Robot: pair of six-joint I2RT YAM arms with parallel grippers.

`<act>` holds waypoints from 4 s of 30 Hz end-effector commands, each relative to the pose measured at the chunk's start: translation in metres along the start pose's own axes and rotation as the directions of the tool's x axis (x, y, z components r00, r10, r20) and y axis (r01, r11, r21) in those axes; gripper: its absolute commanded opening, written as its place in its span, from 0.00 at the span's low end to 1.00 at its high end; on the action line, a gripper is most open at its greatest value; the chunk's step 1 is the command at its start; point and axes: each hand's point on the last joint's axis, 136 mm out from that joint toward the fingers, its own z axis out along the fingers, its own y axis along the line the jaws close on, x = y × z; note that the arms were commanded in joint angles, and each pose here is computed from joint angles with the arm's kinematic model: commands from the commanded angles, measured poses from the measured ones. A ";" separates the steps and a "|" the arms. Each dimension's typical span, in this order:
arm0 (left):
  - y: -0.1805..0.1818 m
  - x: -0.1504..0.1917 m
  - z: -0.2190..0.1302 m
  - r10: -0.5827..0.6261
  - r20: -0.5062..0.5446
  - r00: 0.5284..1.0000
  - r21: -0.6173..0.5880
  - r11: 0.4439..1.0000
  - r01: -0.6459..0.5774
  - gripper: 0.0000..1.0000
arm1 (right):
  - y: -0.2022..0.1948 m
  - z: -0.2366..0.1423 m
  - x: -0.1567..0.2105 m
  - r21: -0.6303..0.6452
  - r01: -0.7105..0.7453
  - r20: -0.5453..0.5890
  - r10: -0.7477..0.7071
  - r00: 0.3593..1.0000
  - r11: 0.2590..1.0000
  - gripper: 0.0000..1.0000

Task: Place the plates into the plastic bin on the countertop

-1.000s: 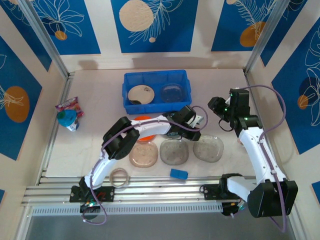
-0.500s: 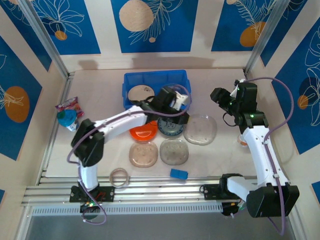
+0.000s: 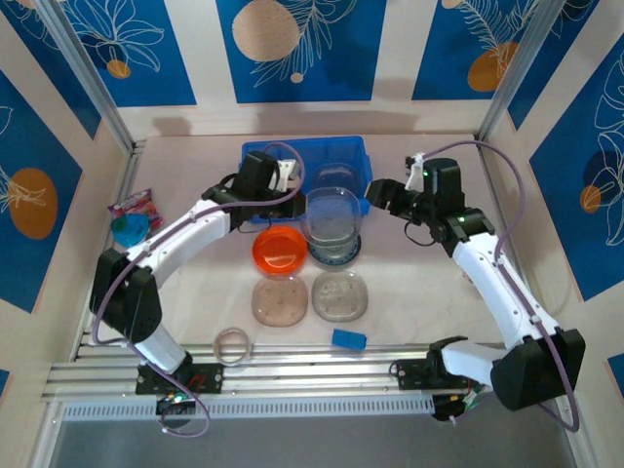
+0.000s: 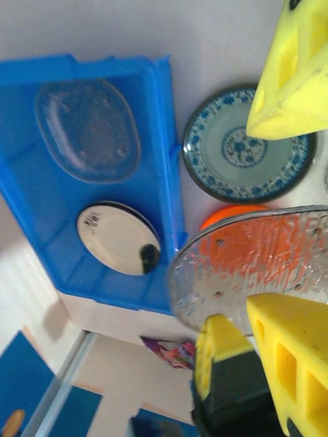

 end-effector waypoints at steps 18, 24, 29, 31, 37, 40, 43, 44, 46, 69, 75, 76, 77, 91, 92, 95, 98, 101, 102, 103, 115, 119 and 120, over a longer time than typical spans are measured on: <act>0.000 -0.001 -0.028 -0.020 0.045 0.999 0.041 0.999 0.018 0.00 | 0.031 0.056 0.026 -0.035 0.119 -0.146 -0.122 0.982 0.992 0.32; 0.002 -0.003 -0.030 -0.019 0.054 0.998 0.042 0.999 0.017 0.00 | 0.027 0.067 0.032 -0.028 0.102 -0.182 -0.106 0.977 0.994 0.30; 0.005 -0.003 -0.028 -0.023 0.049 0.999 0.036 0.999 0.022 0.00 | 0.026 0.072 0.031 -0.018 0.096 -0.184 -0.098 0.978 0.995 0.13; 0.011 -0.001 -0.025 -0.033 0.040 0.999 0.018 0.999 0.033 0.00 | 0.027 0.072 0.028 -0.018 0.096 -0.174 -0.097 0.980 0.995 0.02; 0.031 0.006 -0.018 -0.065 0.026 0.998 -0.028 0.997 0.066 0.34 | 0.025 0.074 0.015 -0.001 0.074 -0.140 -0.074 0.987 0.997 0.00; 0.038 0.010 -0.016 -0.083 0.023 0.996 -0.037 0.996 0.083 0.20 | 0.023 0.075 0.008 -0.009 0.050 -0.130 -0.051 0.990 0.999 0.00; 0.041 0.011 -0.013 -0.089 0.016 0.996 -0.042 0.995 0.089 0.12 | 0.023 0.080 0.006 -0.015 0.050 -0.136 -0.051 0.989 0.999 0.00; 0.042 0.010 -0.012 -0.089 0.016 0.996 -0.041 0.995 0.090 0.10 | 0.023 0.081 0.005 -0.017 0.050 -0.136 -0.052 0.989 0.999 0.00; 0.042 0.010 -0.008 -0.093 0.010 0.996 -0.035 0.995 0.093 0.03 | 0.024 0.084 0.004 -0.023 0.046 -0.139 -0.049 0.989 0.999 0.00; 0.067 -0.071 0.042 -0.192 0.101 0.976 -0.095 0.975 0.201 0.00 | -0.012 0.072 -0.066 0.090 -0.069 0.008 0.069 0.998 0.994 0.55; 0.084 -0.096 0.079 -0.240 0.114 0.964 -0.088 0.964 0.250 0.00 | -0.022 0.074 -0.075 0.096 -0.086 0.011 0.085 0.996 0.992 0.54; 0.086 -0.099 0.085 -0.244 0.112 0.963 -0.079 0.964 0.254 0.00 | -0.023 0.074 -0.076 0.097 -0.088 0.010 0.087 0.996 0.991 0.54; 0.086 -0.104 0.091 -0.243 0.114 0.963 -0.075 0.965 0.253 0.00 | -0.023 0.074 -0.076 0.095 -0.089 0.009 0.089 0.996 0.991 0.54; 0.114 -0.117 0.156 -0.277 0.102 0.955 -0.091 0.954 0.287 0.00 | -0.037 0.079 -0.079 0.112 -0.119 -0.006 0.120 0.993 0.987 0.54; 0.115 -0.117 0.158 -0.279 0.101 0.955 -0.092 0.953 0.288 0.00 | -0.037 0.079 -0.079 0.111 -0.121 -0.006 0.122 0.992 0.986 0.54; 0.119 -0.114 0.163 -0.282 0.094 0.955 -0.098 0.952 0.291 0.00 | -0.038 0.082 -0.078 0.113 -0.122 -0.016 0.124 0.992 0.986 0.54; 0.122 -0.111 0.168 -0.278 0.087 0.957 -0.103 0.953 0.287 0.00 | -0.040 0.085 -0.077 0.111 -0.129 -0.024 0.132 0.991 0.985 0.54; 0.125 -0.107 0.176 -0.277 0.076 0.958 -0.105 0.953 0.284 0.00 | -0.039 0.088 -0.075 0.101 -0.134 -0.035 0.138 0.990 0.986 0.54; 0.126 -0.106 0.178 -0.277 0.069 0.958 -0.107 0.953 0.283 0.00 | -0.039 0.089 -0.074 0.102 -0.138 -0.038 0.142 0.989 0.985 0.54; 0.126 -0.105 0.181 -0.277 0.063 0.959 -0.107 0.953 0.282 0.00 | -0.039 0.089 -0.074 0.102 -0.136 -0.038 0.141 0.989 0.985 0.54; 0.133 -0.092 0.203 -0.282 0.029 0.959 -0.136 0.949 0.283 0.04 | -0.043 0.090 -0.073 0.125 -0.124 -0.055 0.132 0.990 0.984 0.54; 0.134 -0.091 0.204 -0.285 0.029 0.958 -0.140 0.948 0.287 0.26 | -0.039 0.090 -0.074 0.116 -0.118 -0.053 0.124 0.991 0.986 0.55; 0.133 -0.091 0.205 -0.284 0.029 0.958 -0.136 0.949 0.285 0.29 | -0.038 0.090 -0.075 0.114 -0.115 -0.053 0.121 0.991 0.987 0.55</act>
